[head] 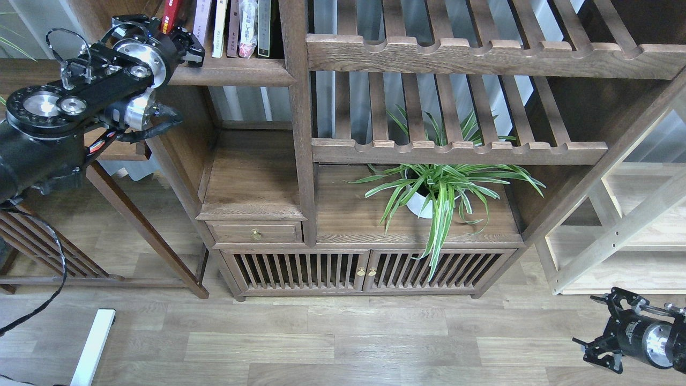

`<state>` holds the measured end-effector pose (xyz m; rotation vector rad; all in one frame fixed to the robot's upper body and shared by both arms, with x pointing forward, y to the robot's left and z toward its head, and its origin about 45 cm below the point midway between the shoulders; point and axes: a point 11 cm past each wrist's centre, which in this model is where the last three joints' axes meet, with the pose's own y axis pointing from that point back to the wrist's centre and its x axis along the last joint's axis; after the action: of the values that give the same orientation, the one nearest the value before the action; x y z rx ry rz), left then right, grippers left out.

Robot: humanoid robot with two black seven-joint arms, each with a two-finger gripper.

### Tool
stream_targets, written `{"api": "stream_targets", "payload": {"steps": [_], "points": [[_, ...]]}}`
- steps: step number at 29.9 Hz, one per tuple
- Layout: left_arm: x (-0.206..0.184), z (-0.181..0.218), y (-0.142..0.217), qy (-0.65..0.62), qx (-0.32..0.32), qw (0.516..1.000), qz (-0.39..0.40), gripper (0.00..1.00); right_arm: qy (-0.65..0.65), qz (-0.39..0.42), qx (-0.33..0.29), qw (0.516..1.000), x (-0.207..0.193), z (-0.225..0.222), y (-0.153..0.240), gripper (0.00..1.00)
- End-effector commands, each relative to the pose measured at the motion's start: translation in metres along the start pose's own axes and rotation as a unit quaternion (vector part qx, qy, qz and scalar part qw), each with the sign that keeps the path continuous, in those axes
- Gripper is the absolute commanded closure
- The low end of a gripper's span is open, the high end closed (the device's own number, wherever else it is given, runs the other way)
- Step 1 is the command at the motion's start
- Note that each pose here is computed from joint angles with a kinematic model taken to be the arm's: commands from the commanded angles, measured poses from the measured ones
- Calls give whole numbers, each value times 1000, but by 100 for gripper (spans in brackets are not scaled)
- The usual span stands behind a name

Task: Organize books on shelf
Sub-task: 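Push the red book upright among the books with the left gripper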

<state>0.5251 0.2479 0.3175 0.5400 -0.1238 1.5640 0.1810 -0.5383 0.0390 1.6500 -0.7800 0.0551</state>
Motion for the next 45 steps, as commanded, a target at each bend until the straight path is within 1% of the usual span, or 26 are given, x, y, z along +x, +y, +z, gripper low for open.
{"api": "stream_targets", "payload": {"steps": [1, 3, 5, 6, 14, 18, 32, 42, 45], "points": [[2, 4, 0, 6, -3, 1000, 2, 66, 0, -1, 1, 1000, -1, 0, 0, 1], [2, 5, 0, 7, -4, 1000, 2, 61, 0, -1, 1, 1000, -1, 0, 0, 1], [2, 5, 0, 7, -4, 1000, 2, 48, 0, -1, 1, 1000, -1, 0, 0, 1], [2, 5, 0, 7, -4, 1000, 2, 45, 0, 0, 0, 1000, 0, 0, 0, 1], [2, 7, 1, 9, -6, 1000, 3, 41, 0, 0, -1, 1000, 0, 1, 1, 1], [1, 11, 2, 14, -8, 1000, 2, 34, 0, 1, -1, 1000, 1, 1, 1, 1], [-10, 18, 9, 14, -13, 1000, -22, 29, 0, 2, -1, 1000, 2, 1, 1, 1], [-13, 28, 12, 13, -20, 999, -31, 29, 0, 2, 0, 1000, 2, 1, 1, 1], [-12, 27, 13, 12, -16, 999, -31, 32, 0, 1, 0, 1000, 1, 0, 0, 1]]}}
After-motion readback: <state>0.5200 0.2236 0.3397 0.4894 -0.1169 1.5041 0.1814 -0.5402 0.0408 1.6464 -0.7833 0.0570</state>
